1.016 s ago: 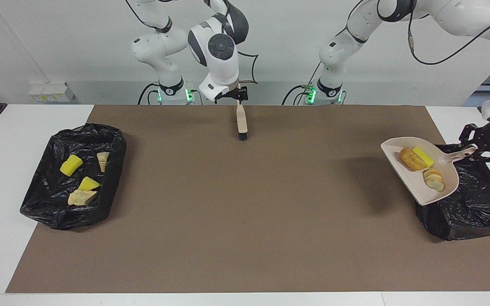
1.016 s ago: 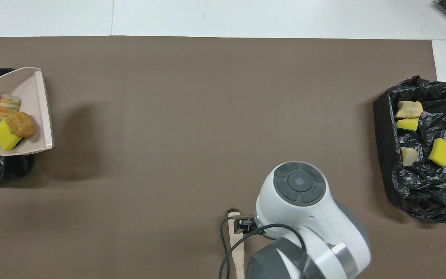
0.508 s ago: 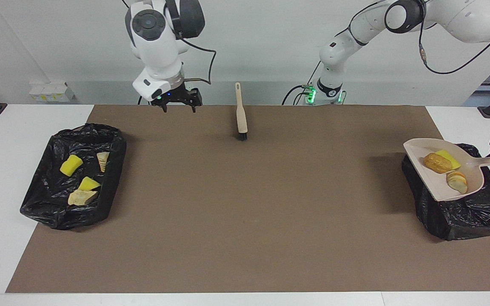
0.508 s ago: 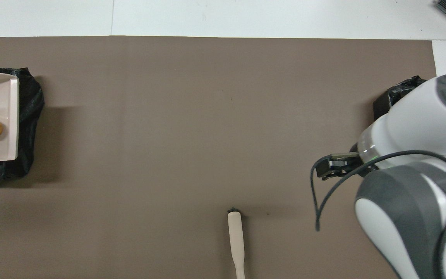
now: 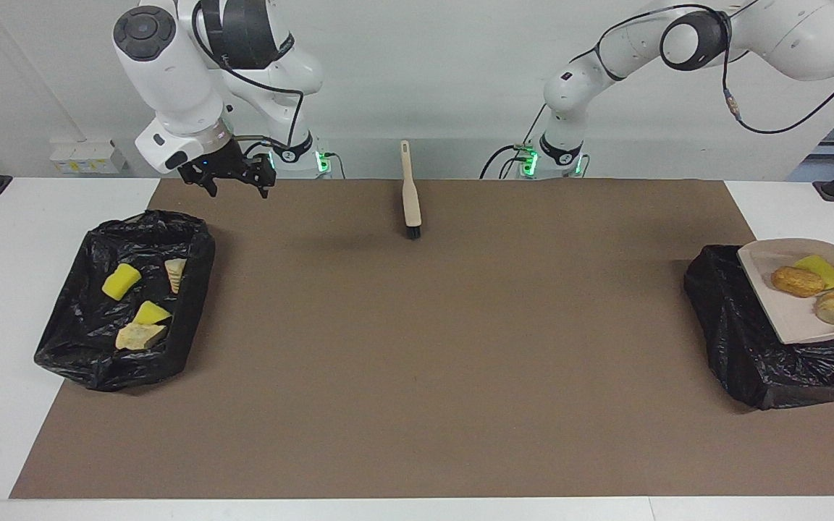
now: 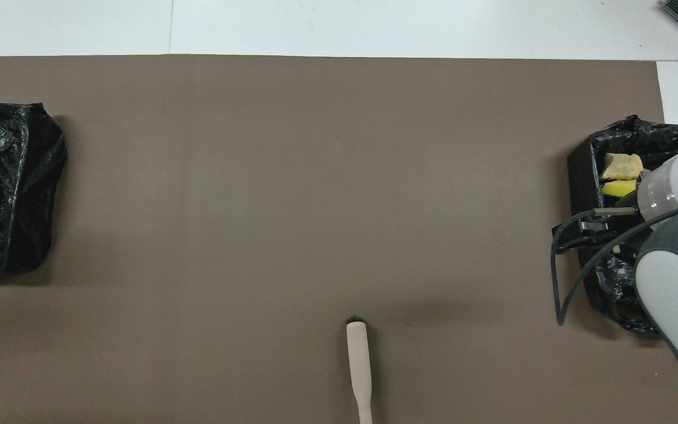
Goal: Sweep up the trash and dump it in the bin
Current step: 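Hold the dustpan tipped into the black bag with the left gripper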
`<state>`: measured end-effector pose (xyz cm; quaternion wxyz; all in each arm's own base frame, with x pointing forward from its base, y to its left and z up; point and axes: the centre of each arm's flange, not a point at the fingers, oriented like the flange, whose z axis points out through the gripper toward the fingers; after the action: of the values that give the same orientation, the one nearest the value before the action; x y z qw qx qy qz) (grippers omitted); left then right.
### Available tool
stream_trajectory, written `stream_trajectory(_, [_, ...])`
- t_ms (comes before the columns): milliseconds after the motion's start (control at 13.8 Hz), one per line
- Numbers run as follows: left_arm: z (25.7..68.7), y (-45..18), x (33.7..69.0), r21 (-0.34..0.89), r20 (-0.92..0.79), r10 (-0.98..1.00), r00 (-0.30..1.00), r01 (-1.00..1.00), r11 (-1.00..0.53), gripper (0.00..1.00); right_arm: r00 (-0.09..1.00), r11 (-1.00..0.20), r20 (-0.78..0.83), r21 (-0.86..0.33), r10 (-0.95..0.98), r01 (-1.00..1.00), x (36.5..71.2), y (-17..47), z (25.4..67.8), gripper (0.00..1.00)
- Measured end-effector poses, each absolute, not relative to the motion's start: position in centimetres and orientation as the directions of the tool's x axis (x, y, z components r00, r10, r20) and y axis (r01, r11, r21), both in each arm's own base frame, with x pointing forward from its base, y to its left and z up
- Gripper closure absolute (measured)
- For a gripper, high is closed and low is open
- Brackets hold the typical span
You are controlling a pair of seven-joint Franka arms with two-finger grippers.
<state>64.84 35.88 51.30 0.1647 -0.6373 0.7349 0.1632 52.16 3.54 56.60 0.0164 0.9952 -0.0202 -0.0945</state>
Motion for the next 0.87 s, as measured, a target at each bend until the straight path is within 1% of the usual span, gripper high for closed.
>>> stream_trajectory(218, [52.8, 33.5, 66.4, 0.086, -0.584, -0.788, -0.193, -0.981, 0.177, 0.68, 0.982, -0.997, -0.175, 0.043, -0.07, -0.063, 52.3, 2.1, 57.1, 0.0])
stream_trajectory(435, [54.3, 31.8, 67.4, 0.117, -0.693, -0.69, -0.21, -0.977, 0.18, 0.68, 0.984, -0.996, -0.158, 0.042, -0.088, -0.082, 52.5, 1.1, 57.9, 0.0])
stream_trajectory(653, [56.6, 29.7, 68.0, 0.141, -0.787, -0.574, -0.225, -0.972, 0.189, 0.68, 0.991, -0.996, -0.103, 0.041, -0.089, -0.085, 52.8, 1.0, 60.5, 0.0])
stream_trajectory(870, [59.8, 27.1, 68.1, 0.148, -0.871, -0.442, -0.217, -0.971, 0.187, 0.68, 0.994, -0.995, -0.062, 0.042, -0.091, -0.089, 53.0, 0.9, 62.8, 0.0])
